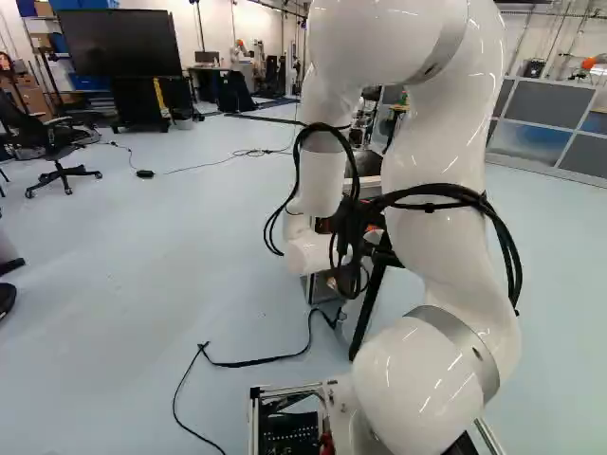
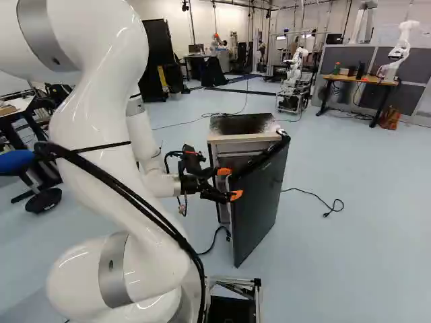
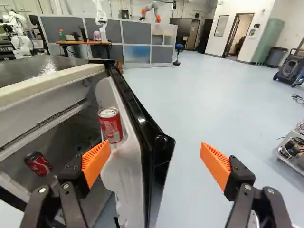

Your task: Grab a drink from the fridge

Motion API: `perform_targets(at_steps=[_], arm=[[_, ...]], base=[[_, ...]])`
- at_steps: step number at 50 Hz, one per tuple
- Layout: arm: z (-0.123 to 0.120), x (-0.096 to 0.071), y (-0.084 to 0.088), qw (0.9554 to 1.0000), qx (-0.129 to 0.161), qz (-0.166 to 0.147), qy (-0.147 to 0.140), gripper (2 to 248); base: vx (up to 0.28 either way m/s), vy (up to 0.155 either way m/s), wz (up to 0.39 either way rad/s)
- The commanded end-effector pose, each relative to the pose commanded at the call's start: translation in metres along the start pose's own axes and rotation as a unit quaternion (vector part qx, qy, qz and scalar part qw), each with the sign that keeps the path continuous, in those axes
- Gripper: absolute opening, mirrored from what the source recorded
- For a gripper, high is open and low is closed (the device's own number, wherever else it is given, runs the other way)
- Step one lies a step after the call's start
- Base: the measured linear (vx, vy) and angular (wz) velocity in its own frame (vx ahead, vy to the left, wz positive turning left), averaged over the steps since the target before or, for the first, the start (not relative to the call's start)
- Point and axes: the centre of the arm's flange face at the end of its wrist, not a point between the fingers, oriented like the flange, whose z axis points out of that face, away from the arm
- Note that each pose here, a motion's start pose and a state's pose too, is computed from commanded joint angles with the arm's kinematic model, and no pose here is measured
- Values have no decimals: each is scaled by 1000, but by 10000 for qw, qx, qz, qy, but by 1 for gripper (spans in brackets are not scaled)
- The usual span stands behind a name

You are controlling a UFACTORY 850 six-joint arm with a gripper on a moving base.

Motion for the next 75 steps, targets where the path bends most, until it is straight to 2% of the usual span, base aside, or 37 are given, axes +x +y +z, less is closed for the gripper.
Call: perform_targets(at_steps=[20, 45, 60, 75], arm=[[4, 0, 42, 9991, -362, -197, 130, 247], [19, 0, 79, 9963, -793, -327, 78, 247], [37, 4, 90, 9920, -1242, -210, 27, 247], [66, 12, 90, 9833, -1816, 91, -11, 247]], base=[[0, 0, 0], [0, 0, 0], [0, 0, 0], [0, 0, 0]])
